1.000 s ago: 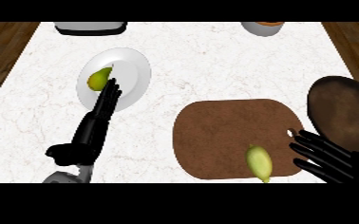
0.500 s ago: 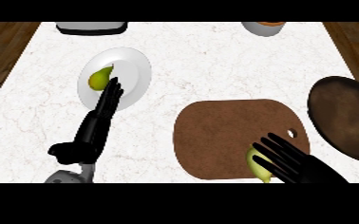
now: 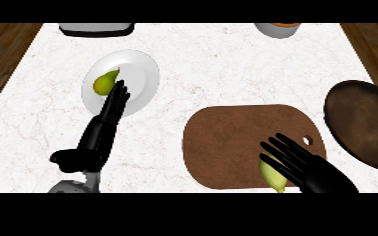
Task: Pick the lemon from the cutting board and place it in the pan
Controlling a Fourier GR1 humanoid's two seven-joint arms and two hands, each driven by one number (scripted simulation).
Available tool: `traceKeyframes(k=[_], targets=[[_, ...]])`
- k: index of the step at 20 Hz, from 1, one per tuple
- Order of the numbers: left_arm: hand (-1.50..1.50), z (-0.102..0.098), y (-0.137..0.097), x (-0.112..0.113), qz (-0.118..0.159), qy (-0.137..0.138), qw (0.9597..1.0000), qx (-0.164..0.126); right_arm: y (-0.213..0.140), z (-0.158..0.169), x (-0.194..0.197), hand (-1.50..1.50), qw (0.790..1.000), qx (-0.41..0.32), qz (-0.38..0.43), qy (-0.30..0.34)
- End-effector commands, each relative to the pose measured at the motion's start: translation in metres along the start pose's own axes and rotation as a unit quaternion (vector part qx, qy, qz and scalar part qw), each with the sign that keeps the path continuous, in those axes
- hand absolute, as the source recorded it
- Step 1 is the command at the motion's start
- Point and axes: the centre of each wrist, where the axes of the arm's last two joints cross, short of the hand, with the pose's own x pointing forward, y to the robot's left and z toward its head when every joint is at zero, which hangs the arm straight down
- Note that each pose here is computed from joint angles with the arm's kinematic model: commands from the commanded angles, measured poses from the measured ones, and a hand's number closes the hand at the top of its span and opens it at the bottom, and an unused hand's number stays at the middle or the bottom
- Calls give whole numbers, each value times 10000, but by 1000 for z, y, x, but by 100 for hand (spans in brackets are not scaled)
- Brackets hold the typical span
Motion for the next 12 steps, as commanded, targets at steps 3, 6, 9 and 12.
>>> traceKeyframes(k=[3,6,9,12], targets=[[0,20,-12,6,57,28,10000,-35,0,0,11,-150,9997,-104,-239,5],[0,4,-24,-15,-17,28,10000,-44,0,-20,0,-150,9995,-141,-271,-22],[0,-19,-2,15,-28,-76,10000,-37,25,-17,-3,-150,9998,59,-138,106],[0,-5,4,7,0,79,10000,-9,16,-47,7,-150,9995,119,-107,279]])
